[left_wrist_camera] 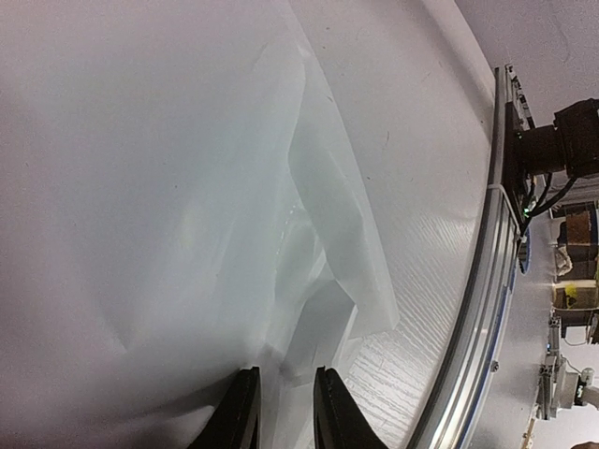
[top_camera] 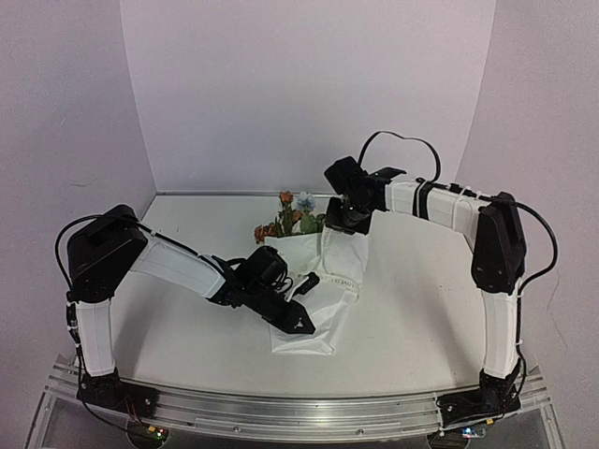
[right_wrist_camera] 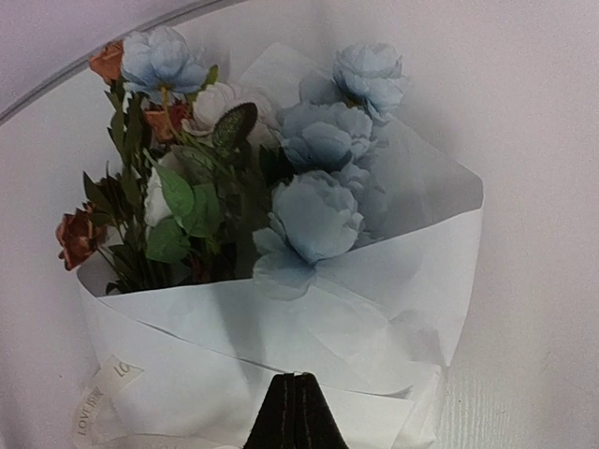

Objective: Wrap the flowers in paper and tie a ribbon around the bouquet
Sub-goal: Cross the ribbon over the folded bouquet.

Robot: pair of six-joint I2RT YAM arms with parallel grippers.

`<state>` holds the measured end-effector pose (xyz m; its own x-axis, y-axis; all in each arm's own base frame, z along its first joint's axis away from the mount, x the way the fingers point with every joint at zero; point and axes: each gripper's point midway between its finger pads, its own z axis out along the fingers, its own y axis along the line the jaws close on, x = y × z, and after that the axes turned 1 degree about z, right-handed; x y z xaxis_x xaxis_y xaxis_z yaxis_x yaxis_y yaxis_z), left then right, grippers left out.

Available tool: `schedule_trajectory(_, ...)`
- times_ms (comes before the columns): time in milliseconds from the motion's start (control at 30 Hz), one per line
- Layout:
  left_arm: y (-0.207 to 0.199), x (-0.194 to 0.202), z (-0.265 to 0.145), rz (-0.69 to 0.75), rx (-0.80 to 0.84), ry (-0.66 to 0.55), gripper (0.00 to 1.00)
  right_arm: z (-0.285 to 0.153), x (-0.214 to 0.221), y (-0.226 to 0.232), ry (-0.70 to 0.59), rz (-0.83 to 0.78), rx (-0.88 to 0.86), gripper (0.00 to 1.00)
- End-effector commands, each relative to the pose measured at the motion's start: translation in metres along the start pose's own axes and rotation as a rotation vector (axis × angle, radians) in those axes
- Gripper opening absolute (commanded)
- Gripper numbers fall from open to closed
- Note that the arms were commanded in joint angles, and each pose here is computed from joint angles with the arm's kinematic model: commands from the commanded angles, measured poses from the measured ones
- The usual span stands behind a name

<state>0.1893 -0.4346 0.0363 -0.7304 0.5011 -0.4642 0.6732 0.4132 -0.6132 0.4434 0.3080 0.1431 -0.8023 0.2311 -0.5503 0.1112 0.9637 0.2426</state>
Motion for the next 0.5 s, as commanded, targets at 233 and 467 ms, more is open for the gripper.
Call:
schedule_trajectory(233, -0.009, -0.022, -0.002, 0.031, 0.005, -0.055, 0.22, 0.007, 0.027, -0.026, 0.043, -0.082, 0.074, 0.0)
schedule_trajectory(467, -0.01, -0.026, -0.004, 0.031, -0.001, -0.068, 0.21, -0.017, 0.051, -0.027, 0.123, -0.152, 0.122, 0.0)
